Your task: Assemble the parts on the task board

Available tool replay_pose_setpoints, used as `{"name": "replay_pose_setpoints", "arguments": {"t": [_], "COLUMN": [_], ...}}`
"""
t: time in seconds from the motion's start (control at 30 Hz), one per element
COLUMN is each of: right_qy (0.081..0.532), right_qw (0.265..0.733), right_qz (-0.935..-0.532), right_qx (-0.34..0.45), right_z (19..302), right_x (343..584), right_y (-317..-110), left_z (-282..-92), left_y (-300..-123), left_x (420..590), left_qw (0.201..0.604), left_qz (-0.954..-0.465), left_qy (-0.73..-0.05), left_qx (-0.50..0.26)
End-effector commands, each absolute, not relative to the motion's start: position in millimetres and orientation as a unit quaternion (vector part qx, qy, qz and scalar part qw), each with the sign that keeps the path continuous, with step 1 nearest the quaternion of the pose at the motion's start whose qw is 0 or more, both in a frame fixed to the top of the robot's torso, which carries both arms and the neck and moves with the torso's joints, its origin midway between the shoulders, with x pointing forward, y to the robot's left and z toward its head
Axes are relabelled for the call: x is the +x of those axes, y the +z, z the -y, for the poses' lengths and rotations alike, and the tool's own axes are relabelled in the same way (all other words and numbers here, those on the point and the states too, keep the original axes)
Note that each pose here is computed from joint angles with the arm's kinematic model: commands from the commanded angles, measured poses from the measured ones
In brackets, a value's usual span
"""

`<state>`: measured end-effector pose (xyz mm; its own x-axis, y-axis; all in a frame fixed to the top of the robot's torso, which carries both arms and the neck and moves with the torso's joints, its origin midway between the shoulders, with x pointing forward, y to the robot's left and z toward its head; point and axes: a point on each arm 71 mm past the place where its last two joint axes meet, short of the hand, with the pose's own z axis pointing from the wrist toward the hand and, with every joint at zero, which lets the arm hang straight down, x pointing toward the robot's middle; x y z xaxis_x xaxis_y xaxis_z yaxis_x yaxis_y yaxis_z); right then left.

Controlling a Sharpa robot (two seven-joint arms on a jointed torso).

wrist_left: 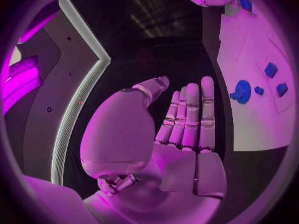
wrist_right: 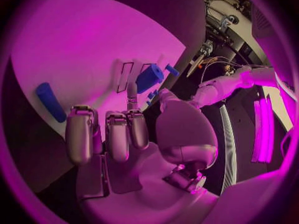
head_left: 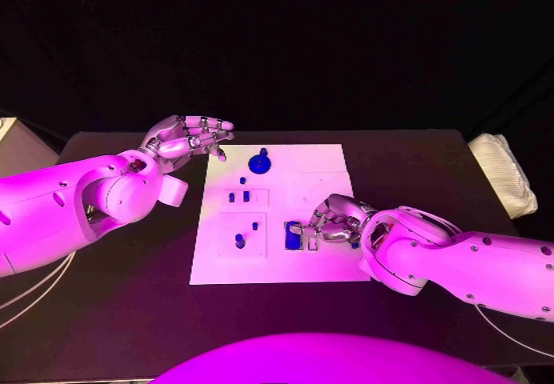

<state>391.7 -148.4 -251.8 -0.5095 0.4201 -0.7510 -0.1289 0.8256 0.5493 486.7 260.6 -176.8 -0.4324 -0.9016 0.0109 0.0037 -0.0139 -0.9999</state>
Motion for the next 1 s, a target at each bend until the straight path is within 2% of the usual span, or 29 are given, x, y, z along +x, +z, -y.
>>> {"name": "replay_pose_setpoints", "arguments": {"t": [0.03, 0.2, 0.47, 0.7, 1.0], "right_qy": [0.335, 0.351, 0.341, 0.336, 0.306], "right_qw": [0.496, 0.504, 0.499, 0.499, 0.515], "right_qz": [-0.799, -0.788, -0.797, -0.799, -0.801], "right_qx": [0.059, 0.023, -0.001, -0.003, 0.016], "right_z": [141.9, 138.5, 139.6, 138.0, 140.9], "right_x": [388.3, 383.2, 381.5, 381.0, 386.4], "right_y": [-245.5, -242.5, -245.6, -246.4, -248.7], "left_z": [-259.9, -260.1, -260.6, -260.5, -260.6], "left_y": [-176.1, -176.4, -176.5, -176.5, -176.5], "left_x": [486.4, 486.5, 486.4, 486.3, 486.1], "left_qw": [0.370, 0.369, 0.369, 0.368, 0.368], "left_qz": [-0.593, -0.594, -0.594, -0.595, -0.595], "left_qy": [-0.608, -0.608, -0.607, -0.607, -0.607], "left_qx": [-0.376, -0.377, -0.377, -0.377, -0.377]}}
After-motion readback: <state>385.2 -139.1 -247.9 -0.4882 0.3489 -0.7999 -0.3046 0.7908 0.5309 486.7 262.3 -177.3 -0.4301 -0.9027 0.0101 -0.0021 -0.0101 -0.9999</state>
